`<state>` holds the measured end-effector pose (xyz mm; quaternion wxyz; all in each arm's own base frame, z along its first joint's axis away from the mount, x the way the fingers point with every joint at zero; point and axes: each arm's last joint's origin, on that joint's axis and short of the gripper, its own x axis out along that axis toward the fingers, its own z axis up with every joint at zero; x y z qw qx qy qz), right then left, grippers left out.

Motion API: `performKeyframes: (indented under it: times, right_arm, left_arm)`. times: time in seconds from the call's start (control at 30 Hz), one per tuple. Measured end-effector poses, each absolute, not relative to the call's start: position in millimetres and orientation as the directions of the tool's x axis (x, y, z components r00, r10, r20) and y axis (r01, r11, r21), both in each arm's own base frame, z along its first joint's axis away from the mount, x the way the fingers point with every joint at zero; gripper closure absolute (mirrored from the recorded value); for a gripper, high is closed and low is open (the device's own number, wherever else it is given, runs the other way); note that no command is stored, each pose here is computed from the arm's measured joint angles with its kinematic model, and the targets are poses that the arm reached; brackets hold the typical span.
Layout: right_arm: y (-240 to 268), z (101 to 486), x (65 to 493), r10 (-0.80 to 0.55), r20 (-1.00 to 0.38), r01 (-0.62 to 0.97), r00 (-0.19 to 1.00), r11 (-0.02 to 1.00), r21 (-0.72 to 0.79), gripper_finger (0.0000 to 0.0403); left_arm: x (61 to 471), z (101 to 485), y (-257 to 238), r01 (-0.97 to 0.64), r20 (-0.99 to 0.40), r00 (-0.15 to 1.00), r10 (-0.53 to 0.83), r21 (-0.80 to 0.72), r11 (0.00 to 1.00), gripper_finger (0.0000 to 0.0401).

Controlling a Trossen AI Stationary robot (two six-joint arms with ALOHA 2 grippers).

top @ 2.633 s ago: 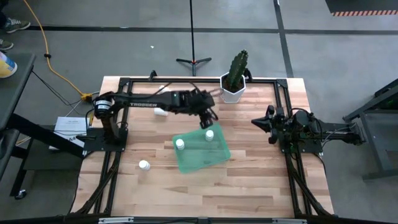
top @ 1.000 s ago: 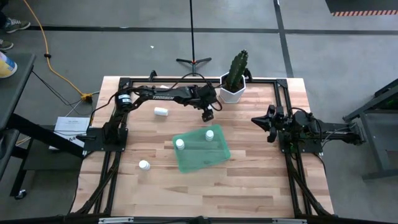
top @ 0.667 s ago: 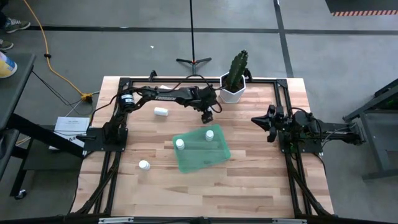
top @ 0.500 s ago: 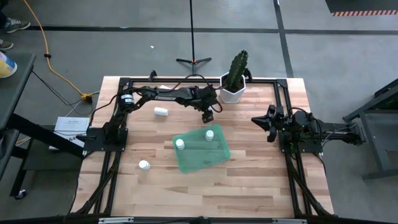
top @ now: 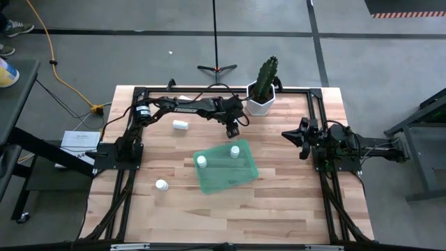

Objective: Pick and place pill bottles into a basket
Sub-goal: Put the white pill bottle into the green bin

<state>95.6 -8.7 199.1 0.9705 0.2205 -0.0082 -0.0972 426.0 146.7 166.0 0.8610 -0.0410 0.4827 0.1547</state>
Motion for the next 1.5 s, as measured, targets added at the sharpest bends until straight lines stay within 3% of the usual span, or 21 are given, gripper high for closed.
performKeyframes:
  times: [0.37, 0.67, 1.03, 1.5]
  right_arm:
    - [-9, 199, 96, -0.192, -0.027, 0.184, 0.981, 0.884, 0.43, 0.0391]
    - [-9, 199, 96, -0.192, -0.027, 0.184, 0.981, 0.884, 0.43, 0.0391]
    - [-9, 199, 96, -0.192, -0.027, 0.185, 0.981, 0.884, 0.429, 0.0391]
    - [-9, 199, 96, -0.191, -0.027, 0.184, 0.981, 0.885, 0.427, 0.0391]
  left_arm:
    - [425, 172, 147, -0.367, -0.85, 0.463, 0.25, 0.072, 0.927, 0.0181]
    - [444, 223, 133, -0.33, -0.815, 0.528, 0.24, 0.064, 0.942, 0.0189]
    - [467, 285, 54, -0.156, -0.763, 0.626, 0.164, 0.084, 0.984, 0.0188]
    - [454, 284, -34, -0.142, -0.845, 0.509, 0.162, 0.103, 0.984, 0.0189]
